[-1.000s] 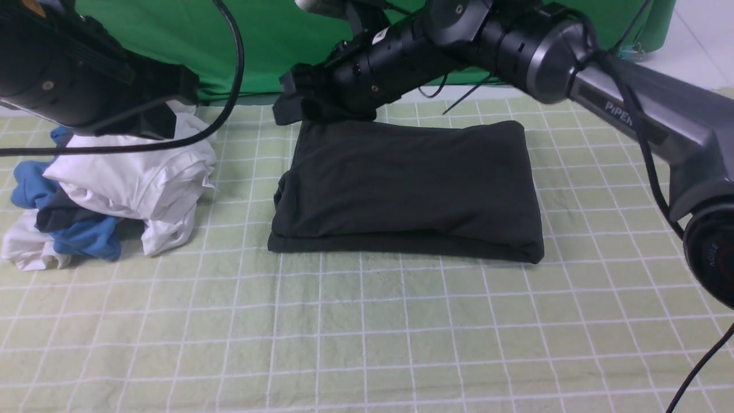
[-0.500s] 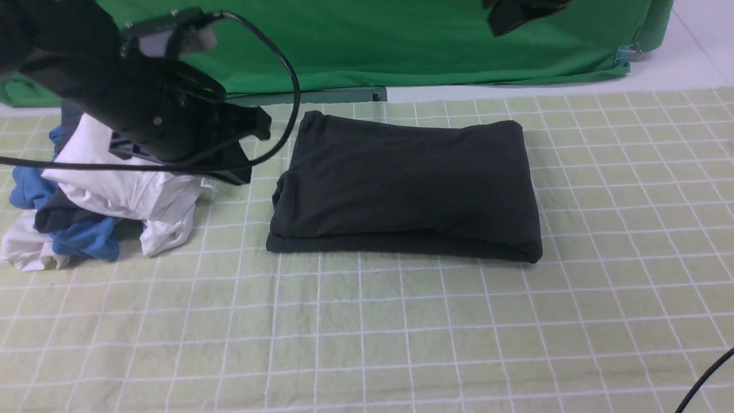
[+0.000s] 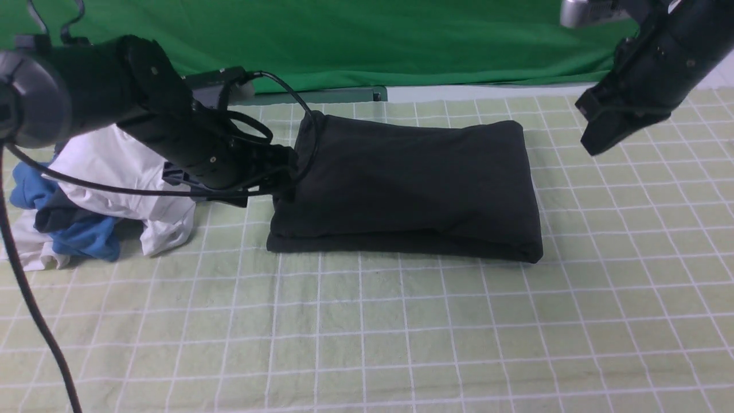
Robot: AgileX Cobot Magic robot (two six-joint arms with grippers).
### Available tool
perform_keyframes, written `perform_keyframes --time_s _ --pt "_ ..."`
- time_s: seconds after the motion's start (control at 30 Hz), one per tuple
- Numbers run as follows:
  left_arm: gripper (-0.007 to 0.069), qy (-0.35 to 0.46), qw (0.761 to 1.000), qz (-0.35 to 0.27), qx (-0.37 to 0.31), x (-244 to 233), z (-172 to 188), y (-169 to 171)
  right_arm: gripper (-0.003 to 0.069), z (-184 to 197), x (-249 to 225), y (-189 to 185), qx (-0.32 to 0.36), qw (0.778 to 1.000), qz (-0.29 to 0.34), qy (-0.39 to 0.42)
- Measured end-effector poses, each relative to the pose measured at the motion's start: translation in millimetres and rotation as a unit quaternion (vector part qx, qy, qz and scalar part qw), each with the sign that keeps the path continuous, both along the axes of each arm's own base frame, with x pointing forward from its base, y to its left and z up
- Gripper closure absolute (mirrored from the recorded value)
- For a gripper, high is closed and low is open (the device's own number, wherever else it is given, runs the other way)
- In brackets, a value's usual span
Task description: Fold a long-sleeved shirt over a green coffee tablecloth.
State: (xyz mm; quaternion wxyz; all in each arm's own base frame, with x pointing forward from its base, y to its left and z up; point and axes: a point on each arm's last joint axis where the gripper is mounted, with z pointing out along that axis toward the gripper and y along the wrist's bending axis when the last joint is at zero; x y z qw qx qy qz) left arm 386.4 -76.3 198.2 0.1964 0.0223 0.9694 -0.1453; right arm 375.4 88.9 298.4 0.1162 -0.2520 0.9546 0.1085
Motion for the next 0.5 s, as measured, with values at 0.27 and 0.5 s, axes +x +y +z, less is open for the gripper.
perform_keyframes --time_s 0.27,0.5 --pt "-0.0065 0.028 0.999 -0.016 -0.012 9.7 -40.4 -5.1 0.0656 -8.1 -2.1 2.1 0.01 1.0 0.002 0.01" --pt "0.0167 0.032 0.999 -0.036 -0.016 9.7 -43.6 -6.9 0.0524 -9.5 2.4 2.7 0.015 1.0 -0.005 -0.014"
